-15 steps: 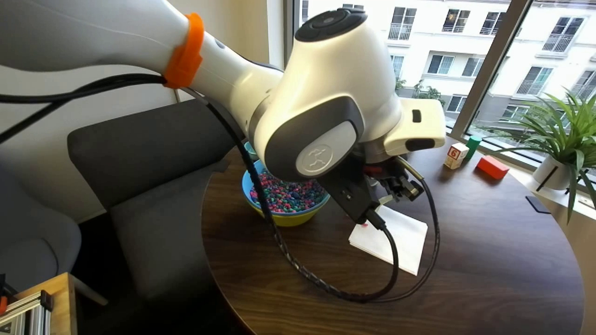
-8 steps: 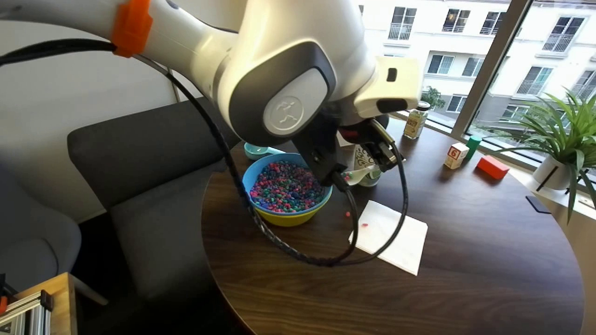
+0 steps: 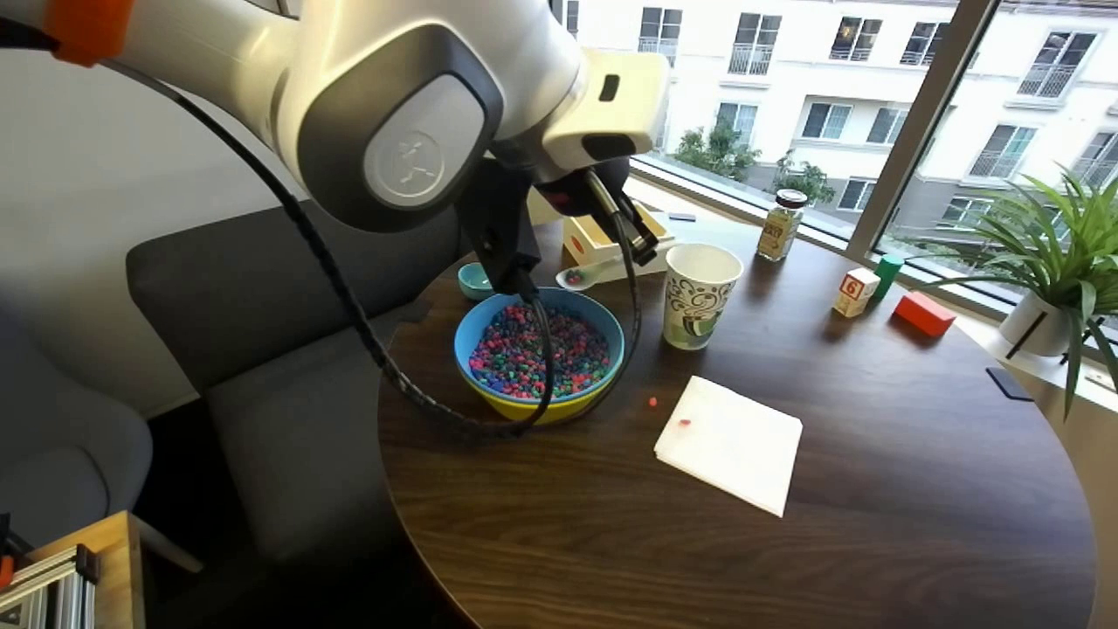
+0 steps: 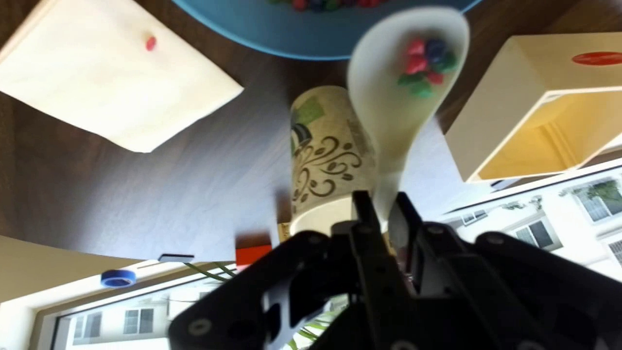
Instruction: Put cereal grains on the paper towel
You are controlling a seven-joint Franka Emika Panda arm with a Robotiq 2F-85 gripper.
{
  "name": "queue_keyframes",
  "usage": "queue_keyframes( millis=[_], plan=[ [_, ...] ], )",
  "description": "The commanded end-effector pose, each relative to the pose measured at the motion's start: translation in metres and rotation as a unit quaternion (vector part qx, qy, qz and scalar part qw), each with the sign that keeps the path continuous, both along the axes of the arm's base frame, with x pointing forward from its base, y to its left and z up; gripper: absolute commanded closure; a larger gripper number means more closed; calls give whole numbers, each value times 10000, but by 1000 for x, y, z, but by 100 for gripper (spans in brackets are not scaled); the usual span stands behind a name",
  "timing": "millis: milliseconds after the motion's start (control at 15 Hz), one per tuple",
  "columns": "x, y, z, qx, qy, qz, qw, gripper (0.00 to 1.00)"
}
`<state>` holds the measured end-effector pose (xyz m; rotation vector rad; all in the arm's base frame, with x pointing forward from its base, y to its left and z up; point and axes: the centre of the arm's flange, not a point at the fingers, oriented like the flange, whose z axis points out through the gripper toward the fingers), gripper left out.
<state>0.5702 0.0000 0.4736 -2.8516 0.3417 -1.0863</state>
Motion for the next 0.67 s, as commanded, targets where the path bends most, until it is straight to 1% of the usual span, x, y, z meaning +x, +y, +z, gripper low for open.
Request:
queue_keyframes(
  millis=[0, 200, 333, 467, 600],
  plan=[
    [-32, 13, -4, 168, -483, 542, 9972, 97],
    [-44, 23, -3, 204, -842, 802, 9930, 97],
    [-50, 31, 1, 161, -983, 947, 9905, 97],
    [-57, 35, 6, -24, -990, 1058, 9894, 97],
    [-65, 32, 8, -336, -917, 1105, 9891, 97]
  ],
)
